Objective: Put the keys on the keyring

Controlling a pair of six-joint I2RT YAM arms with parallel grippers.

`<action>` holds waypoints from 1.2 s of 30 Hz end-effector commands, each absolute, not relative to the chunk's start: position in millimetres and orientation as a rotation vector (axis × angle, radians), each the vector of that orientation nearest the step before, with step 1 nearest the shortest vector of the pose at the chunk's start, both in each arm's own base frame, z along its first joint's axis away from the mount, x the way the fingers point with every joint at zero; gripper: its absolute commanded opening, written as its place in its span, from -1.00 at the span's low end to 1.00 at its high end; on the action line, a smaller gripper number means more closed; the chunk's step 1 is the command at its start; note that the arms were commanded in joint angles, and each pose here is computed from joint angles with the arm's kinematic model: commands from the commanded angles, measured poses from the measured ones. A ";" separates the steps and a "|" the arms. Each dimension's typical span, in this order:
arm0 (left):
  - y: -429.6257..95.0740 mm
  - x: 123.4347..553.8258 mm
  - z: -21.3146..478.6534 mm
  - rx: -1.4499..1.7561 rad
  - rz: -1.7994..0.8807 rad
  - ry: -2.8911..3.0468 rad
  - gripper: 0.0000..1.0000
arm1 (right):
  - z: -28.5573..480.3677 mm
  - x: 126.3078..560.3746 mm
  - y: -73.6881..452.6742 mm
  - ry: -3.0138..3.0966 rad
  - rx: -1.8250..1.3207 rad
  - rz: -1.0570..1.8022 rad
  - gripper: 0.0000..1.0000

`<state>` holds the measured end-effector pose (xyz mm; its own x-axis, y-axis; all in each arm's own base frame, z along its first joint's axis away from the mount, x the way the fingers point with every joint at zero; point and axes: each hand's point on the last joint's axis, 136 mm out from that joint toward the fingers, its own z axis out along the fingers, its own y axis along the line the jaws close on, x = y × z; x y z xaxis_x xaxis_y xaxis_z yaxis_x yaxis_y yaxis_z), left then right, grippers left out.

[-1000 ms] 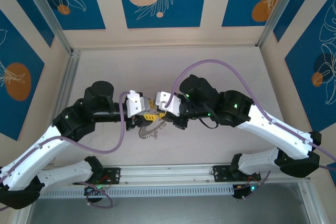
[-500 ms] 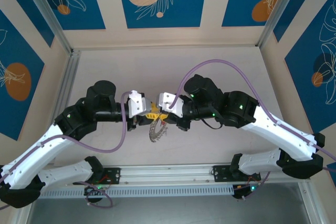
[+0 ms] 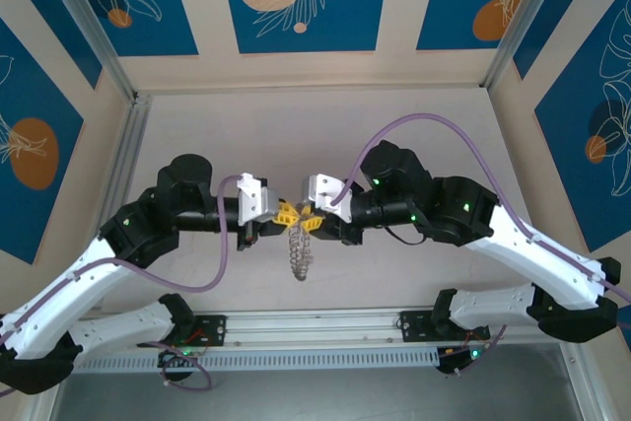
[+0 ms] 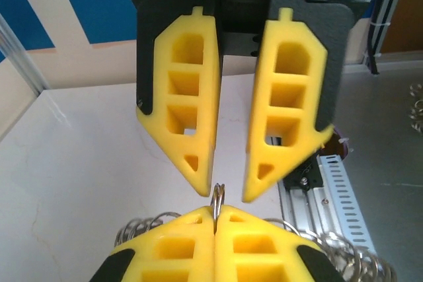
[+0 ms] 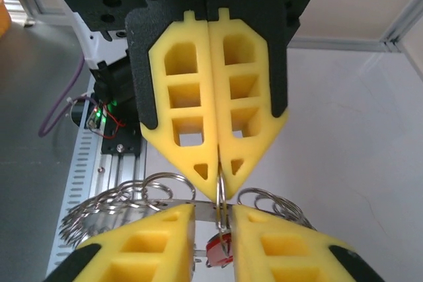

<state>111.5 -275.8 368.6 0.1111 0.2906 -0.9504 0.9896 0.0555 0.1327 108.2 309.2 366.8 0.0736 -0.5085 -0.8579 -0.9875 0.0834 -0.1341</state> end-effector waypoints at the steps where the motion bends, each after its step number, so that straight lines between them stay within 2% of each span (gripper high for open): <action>1: -275.2 97.8 390.4 1.406 -0.990 1.256 -1.00 | 371.0 100.3 309.5 1.529 -1.521 0.841 -0.63; 9: -271.6 88.3 400.2 1.408 -1.027 1.215 -1.00 | 363.7 99.0 308.8 1.549 -1.528 0.885 -0.60; 14: -271.8 87.7 401.8 1.403 -1.035 1.210 -1.00 | 361.4 97.0 308.3 1.546 -1.537 0.900 -1.00; 26: -272.0 74.7 429.0 1.355 -1.137 1.076 -1.00 | 357.4 91.5 313.8 1.521 -1.545 0.962 -1.00; 36: -274.4 67.4 431.9 1.377 -1.196 1.035 -1.00 | 361.3 97.4 321.4 1.505 -1.530 1.016 -1.00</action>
